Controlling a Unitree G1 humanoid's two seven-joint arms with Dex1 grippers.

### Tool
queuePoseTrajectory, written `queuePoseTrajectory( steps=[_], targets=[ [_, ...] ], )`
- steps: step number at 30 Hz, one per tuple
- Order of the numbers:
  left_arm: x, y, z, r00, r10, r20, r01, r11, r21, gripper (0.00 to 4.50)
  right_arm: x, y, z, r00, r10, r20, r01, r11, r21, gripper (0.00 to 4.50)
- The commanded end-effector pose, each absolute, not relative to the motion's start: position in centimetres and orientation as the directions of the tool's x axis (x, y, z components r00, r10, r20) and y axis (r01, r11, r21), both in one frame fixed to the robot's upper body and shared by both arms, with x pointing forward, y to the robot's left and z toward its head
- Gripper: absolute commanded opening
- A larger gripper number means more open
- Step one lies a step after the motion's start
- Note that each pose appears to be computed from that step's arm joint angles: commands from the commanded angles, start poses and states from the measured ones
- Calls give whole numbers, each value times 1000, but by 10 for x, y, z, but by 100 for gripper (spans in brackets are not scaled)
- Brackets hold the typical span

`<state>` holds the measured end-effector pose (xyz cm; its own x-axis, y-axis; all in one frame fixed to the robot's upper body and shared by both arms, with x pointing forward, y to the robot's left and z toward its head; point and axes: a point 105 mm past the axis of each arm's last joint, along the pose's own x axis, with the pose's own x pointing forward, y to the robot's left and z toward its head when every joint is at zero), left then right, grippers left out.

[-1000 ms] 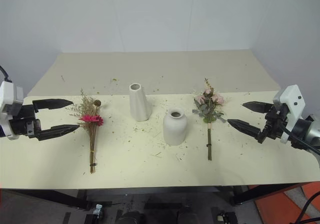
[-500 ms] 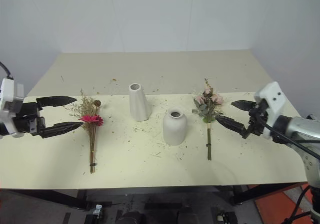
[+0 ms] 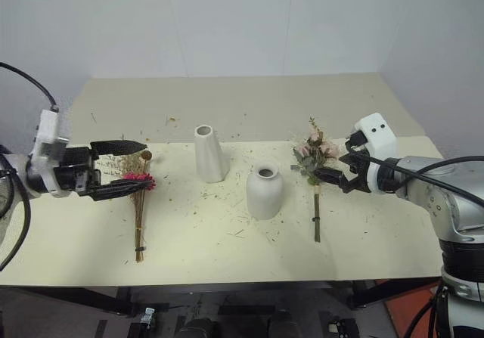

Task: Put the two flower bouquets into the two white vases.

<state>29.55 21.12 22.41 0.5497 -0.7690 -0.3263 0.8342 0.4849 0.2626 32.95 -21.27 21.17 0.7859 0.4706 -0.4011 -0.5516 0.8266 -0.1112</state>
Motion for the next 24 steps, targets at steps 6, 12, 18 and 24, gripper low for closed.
queuePoseTrajectory(
  steps=[6, 12, 18, 24],
  targets=[
    [310, 257, 201, 702, -208, -681, 564, 747, 353, 448, 315, -195, 266, 726, 663, -186, -688, 691, -221, 450],
    [299, 263, 191, 603, -75, -794, 474, 835, 281, 448, 309, -190, 280, 622, 766, -160, -775, 573, -267, 450],
    [287, 263, 165, 481, -73, -874, 442, 881, 170, 448, 304, -184, 283, 516, 838, -178, -841, 456, -290, 450],
    [293, 264, 143, 438, -66, -897, 394, 911, 125, 448, 301, -179, 283, 434, 876, -209, -875, 355, -330, 450]
  ],
)
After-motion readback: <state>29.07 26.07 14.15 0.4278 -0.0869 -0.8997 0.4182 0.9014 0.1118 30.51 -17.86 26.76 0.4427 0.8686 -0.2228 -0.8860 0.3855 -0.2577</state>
